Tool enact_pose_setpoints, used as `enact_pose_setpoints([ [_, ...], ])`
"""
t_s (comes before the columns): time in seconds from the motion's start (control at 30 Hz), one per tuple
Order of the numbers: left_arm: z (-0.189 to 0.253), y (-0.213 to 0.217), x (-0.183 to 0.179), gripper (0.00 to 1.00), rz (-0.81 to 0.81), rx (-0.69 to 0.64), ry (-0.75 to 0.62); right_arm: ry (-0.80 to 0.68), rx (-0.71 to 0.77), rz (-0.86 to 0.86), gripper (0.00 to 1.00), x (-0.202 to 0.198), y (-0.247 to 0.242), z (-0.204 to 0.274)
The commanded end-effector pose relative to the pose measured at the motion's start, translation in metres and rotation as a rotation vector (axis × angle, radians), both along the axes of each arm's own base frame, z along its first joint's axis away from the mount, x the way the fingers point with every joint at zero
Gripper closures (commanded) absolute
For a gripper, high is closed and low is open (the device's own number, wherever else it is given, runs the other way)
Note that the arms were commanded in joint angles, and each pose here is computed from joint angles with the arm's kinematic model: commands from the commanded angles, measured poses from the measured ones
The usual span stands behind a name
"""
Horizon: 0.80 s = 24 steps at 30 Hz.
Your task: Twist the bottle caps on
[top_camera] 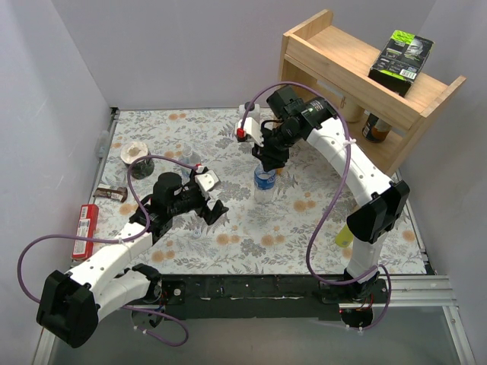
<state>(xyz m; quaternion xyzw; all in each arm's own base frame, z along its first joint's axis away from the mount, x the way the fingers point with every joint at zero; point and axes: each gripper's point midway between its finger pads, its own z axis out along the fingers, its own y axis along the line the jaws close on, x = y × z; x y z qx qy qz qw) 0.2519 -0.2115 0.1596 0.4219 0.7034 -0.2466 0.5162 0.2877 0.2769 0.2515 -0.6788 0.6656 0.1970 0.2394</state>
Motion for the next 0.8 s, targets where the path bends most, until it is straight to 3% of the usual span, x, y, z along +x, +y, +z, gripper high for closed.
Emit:
enact_pose_setpoints([
  [0.0,0.018,-0.001,-0.002,0.02,-0.016,-0.030,-0.025,-0.013,-0.002,-0.004,0.99,0.007,0.002,-0.006],
  [0.27,0.006,-0.005,-0.013,0.02,-0.053,-0.048,0.052,0.030,-0.010,-0.010,0.96,0.006,0.005,-0.022],
  [0.47,0.000,-0.008,-0.028,0.02,-0.112,-0.055,0.101,0.041,-0.025,-0.017,0.89,0.004,-0.001,-0.033],
  [0.77,-0.015,-0.007,-0.039,0.02,-0.154,-0.029,0.131,0.038,-0.027,-0.040,0.60,0.007,-0.004,-0.037],
])
